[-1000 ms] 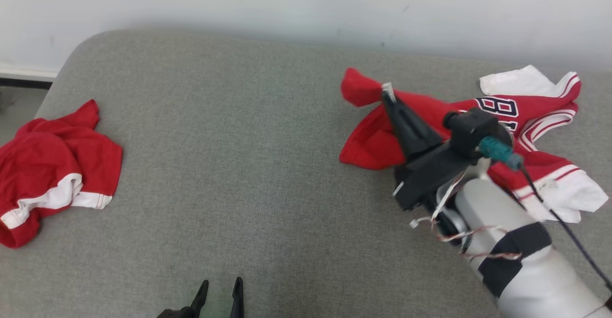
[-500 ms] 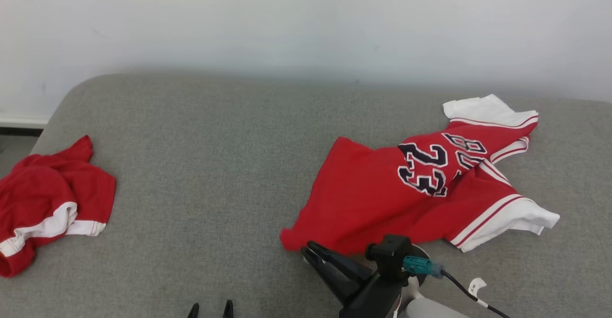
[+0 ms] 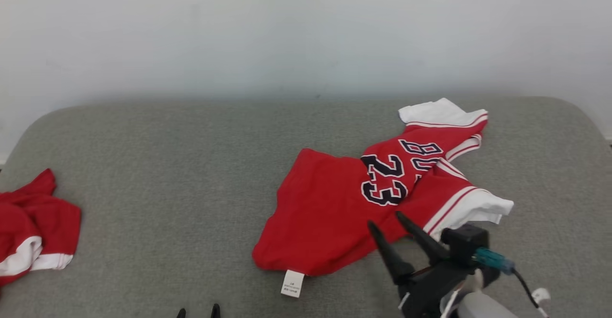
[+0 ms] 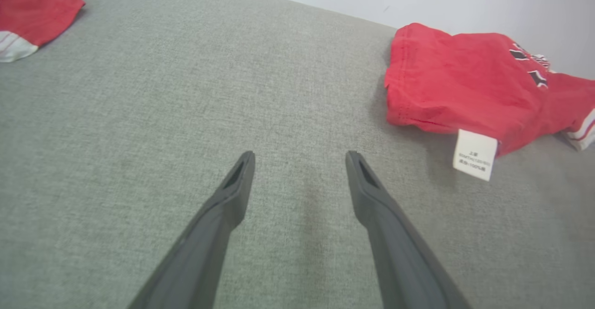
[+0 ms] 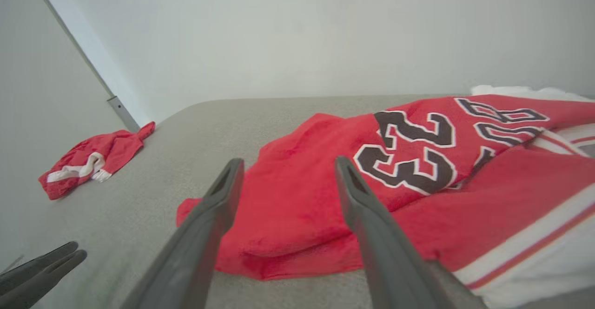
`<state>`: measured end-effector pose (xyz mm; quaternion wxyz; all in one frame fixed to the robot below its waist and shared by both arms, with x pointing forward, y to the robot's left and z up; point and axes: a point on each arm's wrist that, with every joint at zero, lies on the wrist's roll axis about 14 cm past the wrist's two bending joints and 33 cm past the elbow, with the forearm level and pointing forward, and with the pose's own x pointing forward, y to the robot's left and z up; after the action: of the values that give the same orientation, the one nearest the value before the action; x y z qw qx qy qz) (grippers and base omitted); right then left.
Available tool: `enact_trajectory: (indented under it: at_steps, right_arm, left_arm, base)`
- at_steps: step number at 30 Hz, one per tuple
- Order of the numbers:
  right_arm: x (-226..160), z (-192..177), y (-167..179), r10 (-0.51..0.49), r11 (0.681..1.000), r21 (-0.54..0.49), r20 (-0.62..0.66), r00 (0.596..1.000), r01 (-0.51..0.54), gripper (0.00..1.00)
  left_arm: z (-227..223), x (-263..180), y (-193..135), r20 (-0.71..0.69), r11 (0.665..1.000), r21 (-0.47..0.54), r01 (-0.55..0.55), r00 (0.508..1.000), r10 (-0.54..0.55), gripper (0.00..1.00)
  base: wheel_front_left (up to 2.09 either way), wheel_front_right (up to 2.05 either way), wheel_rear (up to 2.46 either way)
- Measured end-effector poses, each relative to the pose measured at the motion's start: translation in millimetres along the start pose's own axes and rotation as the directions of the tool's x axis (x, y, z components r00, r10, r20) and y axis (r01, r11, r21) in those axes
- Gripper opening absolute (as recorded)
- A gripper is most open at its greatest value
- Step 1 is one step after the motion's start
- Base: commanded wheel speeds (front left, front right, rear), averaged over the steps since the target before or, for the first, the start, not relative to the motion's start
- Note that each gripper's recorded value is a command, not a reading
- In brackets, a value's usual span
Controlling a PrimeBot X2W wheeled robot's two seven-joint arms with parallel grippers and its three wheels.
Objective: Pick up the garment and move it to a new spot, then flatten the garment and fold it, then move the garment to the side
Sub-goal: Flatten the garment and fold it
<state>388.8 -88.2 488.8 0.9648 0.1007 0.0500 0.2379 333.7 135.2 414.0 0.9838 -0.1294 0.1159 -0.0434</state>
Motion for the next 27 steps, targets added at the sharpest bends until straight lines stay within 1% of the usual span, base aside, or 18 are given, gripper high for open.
enact_trajectory:
  at_steps: [4, 8, 13, 18, 24, 27]
  right_arm:
    - [-24.9, 8.5, -41.9, -0.154, 0.988, -0.012, 0.051, 0.987, 0.154, 1.0]
    - [-55.2, 2.4, -71.7, -0.287, 0.958, -0.01, 0.063, 0.956, 0.288, 1.0]
    - [-85.6, -6.1, -100.1, -0.408, 0.912, -0.013, 0.056, 0.911, 0.41, 1.0]
    - [-99.0, -10.9, -123.4, -0.482, 0.875, -0.024, 0.04, 0.875, 0.483, 1.0]
    - [-101.4, -14.9, -144.1, -0.533, 0.845, -0.041, 0.019, 0.846, 0.533, 1.0]
    - [-95.6, -12.5, -152.9, -0.544, 0.837, -0.052, 0.019, 0.839, 0.544, 1.0]
  left_arm:
    - [3.9, 6.5, -10.2, 0.008, 0.999, 0.011, 0.032, 0.999, -0.032, 1.0]
    - [4.9, 12.3, -21.0, 0.006, 0.997, 0.025, 0.067, 0.998, -0.067, 1.0]
    - [2.2, 18.0, -33.1, -0.008, 0.994, 0.04, 0.106, 0.994, -0.106, 1.0]
    - [-4.2, 21.6, -37.9, -0.03, 0.991, 0.045, 0.128, 0.992, -0.126, 1.0]
    - [-12.5, 24.7, -36.4, -0.057, 0.991, 0.047, 0.126, 0.991, -0.123, 1.0]
    - [-13.2, 29.6, -35.1, -0.061, 0.991, 0.045, 0.123, 0.991, -0.12, 1.0]
  base:
    - [0.0, 0.0, 0.0]
    - [0.0, 0.0, 0.0]
    - [0.0, 0.0, 0.0]
    - [0.0, 0.0, 0.0]
    - [0.0, 0.0, 0.0]
    - [0.0, 0.0, 0.0]
